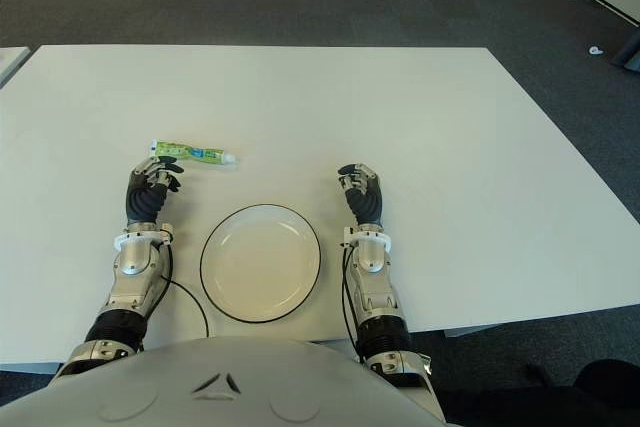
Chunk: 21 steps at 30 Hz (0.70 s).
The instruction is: Put the toothpaste on the table into the plate.
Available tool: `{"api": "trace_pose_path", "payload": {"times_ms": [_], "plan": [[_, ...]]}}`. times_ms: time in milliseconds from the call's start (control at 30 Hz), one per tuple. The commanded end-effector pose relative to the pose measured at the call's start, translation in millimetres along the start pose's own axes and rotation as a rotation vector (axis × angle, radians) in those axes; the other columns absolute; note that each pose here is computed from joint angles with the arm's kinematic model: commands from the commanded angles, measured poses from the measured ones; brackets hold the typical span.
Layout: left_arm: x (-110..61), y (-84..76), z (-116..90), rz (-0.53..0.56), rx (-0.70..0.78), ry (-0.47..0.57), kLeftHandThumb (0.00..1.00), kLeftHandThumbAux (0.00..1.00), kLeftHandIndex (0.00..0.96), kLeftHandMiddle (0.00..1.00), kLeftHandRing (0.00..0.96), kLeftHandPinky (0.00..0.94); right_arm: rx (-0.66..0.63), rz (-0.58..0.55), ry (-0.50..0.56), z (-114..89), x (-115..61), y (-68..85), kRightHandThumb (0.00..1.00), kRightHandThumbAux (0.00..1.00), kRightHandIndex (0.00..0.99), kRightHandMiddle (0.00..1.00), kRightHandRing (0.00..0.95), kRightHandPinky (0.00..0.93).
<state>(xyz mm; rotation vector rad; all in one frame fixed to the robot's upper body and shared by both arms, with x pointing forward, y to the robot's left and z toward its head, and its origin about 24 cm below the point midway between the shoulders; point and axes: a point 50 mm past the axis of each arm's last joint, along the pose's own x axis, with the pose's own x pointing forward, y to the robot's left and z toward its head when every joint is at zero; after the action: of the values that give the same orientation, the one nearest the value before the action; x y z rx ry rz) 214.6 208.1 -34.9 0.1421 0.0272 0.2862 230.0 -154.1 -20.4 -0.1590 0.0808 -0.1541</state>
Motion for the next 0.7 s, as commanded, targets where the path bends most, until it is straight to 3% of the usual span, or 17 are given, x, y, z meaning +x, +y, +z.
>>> {"api": "trace_pose_path", "payload": {"times_ms": [33, 300, 433, 467, 500, 567, 700], "plan": [[6.0, 2.0, 7.3, -0.018, 0.081, -0.047, 0.833, 0.68, 0.401, 0.506, 0.642, 0.619, -0.002, -0.001, 0.008, -0.7, 1.4, 1.3, 0.708, 0.733, 0.417, 0.435, 0.432, 0.445], [19.4, 10.0, 40.0, -0.096, 0.306, -0.218, 0.831, 0.679, 0.393, 0.509, 0.614, 0.577, 0.004, -0.005, 0.007, -0.4, 2.6, 2.8, 0.709, 0.733, 0.419, 0.438, 0.436, 0.451], [24.9, 16.8, 42.0, -0.096, 0.434, -0.247, 0.835, 0.67, 0.406, 0.493, 0.5, 0.462, 0.006, -0.003, 0.006, -0.4, 2.7, 3.2, 0.708, 0.733, 0.418, 0.439, 0.438, 0.451], [33.0, 21.3, 44.1, -0.093, 0.495, -0.258, 0.793, 0.675, 0.414, 0.465, 0.448, 0.419, 0.006, -0.002, 0.005, -0.3, 2.7, 3.3, 0.707, 0.733, 0.418, 0.439, 0.438, 0.45], [38.6, 24.5, 45.4, -0.09, 0.535, -0.265, 0.759, 0.557, 0.39, 0.434, 0.408, 0.381, 0.006, -0.002, 0.005, -0.3, 2.7, 3.5, 0.707, 0.733, 0.418, 0.438, 0.438, 0.449], [49.9, 28.9, 48.1, -0.083, 0.617, -0.279, 0.732, 0.439, 0.347, 0.388, 0.361, 0.338, 0.006, -0.001, 0.003, -0.3, 2.7, 3.8, 0.706, 0.732, 0.418, 0.439, 0.438, 0.451], [64.7, 30.1, 51.7, -0.087, 0.733, -0.305, 0.723, 0.307, 0.234, 0.282, 0.284, 0.276, 0.01, 0.002, -0.001, 0.0, 2.6, 4.1, 0.706, 0.732, 0.418, 0.44, 0.44, 0.455]]}}
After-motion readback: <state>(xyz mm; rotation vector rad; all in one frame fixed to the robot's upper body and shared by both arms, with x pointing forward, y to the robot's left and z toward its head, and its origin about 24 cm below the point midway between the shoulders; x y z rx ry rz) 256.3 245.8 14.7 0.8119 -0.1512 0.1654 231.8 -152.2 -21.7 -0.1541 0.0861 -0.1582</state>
